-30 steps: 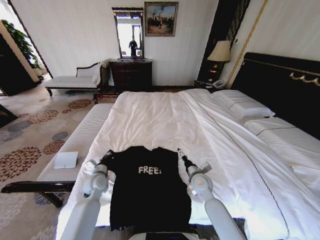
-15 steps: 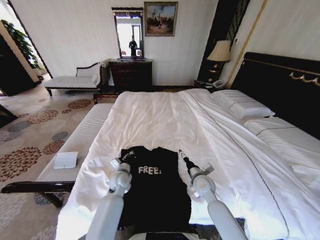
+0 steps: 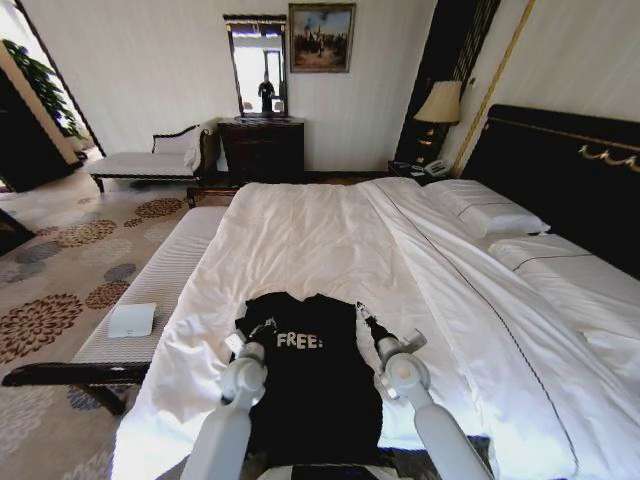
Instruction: Fold the clothes on the bed.
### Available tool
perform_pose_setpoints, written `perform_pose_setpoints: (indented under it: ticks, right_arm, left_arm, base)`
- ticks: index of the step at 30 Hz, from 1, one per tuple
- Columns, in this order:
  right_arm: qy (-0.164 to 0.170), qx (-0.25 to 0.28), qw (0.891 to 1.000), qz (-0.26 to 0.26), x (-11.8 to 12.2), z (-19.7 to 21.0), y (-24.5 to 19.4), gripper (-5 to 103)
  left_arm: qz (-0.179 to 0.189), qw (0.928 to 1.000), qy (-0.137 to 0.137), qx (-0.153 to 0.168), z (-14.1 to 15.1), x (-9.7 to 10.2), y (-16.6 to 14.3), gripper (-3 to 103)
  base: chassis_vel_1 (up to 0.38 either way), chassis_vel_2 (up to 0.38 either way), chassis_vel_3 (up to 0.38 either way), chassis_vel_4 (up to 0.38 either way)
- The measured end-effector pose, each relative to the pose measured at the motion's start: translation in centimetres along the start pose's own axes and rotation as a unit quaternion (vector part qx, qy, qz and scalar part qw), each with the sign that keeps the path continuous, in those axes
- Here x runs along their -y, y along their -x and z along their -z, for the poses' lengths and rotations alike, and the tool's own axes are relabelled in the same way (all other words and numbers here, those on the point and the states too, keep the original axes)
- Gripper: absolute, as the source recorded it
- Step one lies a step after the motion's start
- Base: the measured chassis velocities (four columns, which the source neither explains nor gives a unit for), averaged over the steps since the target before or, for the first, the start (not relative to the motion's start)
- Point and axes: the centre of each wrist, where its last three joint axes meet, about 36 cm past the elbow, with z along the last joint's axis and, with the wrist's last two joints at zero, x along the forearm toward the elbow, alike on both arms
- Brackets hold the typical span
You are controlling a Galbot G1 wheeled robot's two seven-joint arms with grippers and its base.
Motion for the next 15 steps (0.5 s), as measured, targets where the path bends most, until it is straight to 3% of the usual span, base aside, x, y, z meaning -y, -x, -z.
perform_pose_setpoints:
  ticks: [6, 10, 13, 15]
  right_arm:
    - [0.000, -0.002, 1.000, -0.004, 0.3, -0.3, -0.2, 100]
    - [0.000, 0.000, 1.000, -0.005, 0.3, -0.3, -0.4, 100]
    - [0.001, 0.001, 1.000, -0.006, 0.3, -0.2, -0.5, 100]
    - [0.001, 0.001, 1.000, -0.008, 0.4, -0.2, -0.5, 100]
  left_arm:
    - [0.032, 0.9991, -0.011, 0.024, 2.1, -1.9, 1.0, 60]
    - [0.053, 0.9983, -0.002, 0.025, 2.6, -3.2, 2.8, 82]
    - [0.058, 0.9981, 0.007, 0.021, 2.3, -3.6, 3.6, 88]
    - [0.062, 0.9978, 0.016, 0.016, 2.0, -4.0, 4.4, 97]
  base:
    - [0.000, 0.000, 0.000, 0.000]
    - [0.000, 0.000, 0.000, 0.000]
    - [0.000, 0.000, 0.000, 0.000]
    - [0.000, 0.000, 0.000, 0.000]
